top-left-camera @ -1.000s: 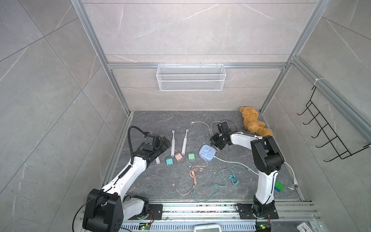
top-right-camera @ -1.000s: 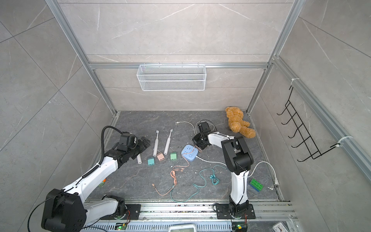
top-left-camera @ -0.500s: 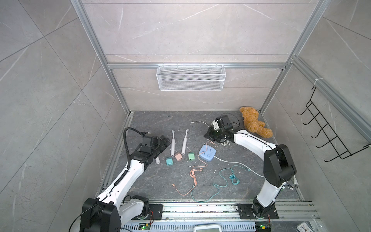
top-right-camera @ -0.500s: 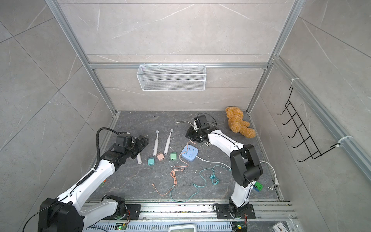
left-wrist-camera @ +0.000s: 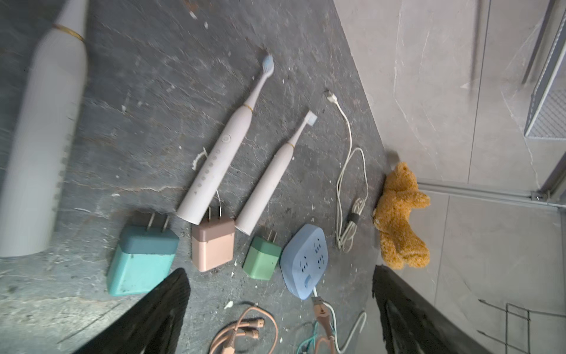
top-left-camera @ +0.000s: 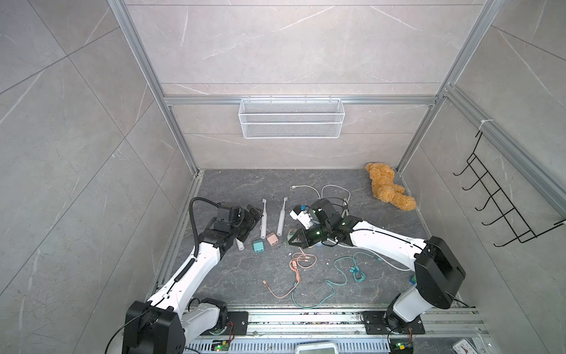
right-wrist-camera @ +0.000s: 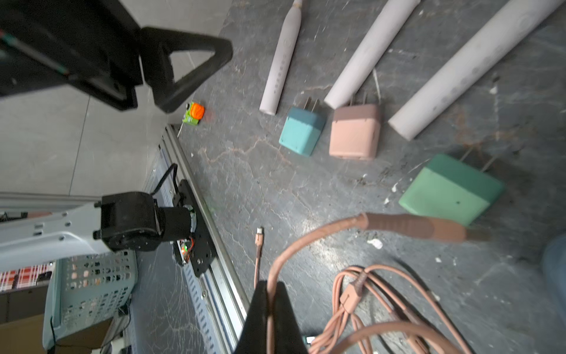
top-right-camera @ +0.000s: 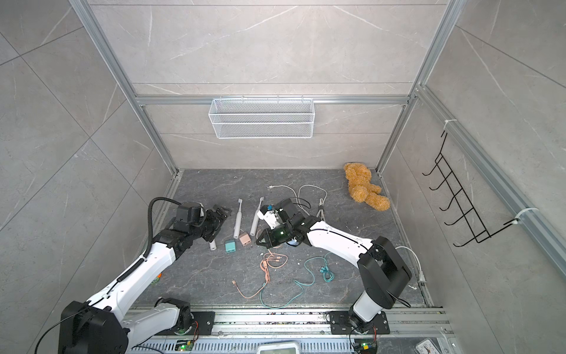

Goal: Charge the electric toothbrush
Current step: Pick up the charging cable from the center of the board.

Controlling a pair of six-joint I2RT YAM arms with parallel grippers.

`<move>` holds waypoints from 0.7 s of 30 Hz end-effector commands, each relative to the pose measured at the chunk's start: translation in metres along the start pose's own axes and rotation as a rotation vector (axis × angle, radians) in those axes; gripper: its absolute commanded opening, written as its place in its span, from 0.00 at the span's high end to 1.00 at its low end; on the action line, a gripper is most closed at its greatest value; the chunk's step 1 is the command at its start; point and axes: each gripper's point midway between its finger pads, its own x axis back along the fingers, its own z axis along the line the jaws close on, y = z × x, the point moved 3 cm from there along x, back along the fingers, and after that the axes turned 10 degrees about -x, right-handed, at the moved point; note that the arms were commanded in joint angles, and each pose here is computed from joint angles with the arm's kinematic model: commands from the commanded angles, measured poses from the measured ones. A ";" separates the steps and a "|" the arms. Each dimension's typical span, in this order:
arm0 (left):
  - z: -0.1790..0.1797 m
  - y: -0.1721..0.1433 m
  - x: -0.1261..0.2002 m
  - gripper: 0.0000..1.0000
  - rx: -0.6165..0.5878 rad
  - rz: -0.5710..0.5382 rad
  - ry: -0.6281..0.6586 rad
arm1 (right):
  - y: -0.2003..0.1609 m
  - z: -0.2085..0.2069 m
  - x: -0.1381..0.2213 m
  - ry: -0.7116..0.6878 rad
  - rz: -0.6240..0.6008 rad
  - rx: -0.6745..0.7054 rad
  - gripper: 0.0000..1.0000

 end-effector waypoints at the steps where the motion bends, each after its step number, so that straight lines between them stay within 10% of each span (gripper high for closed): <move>1: -0.005 -0.021 -0.015 0.06 0.094 0.140 -0.093 | -0.007 0.018 0.006 0.077 -0.013 0.162 1.00; 21: -0.030 -0.103 -0.048 0.20 0.136 0.454 -0.275 | -0.019 0.034 -0.002 0.152 0.019 0.267 1.00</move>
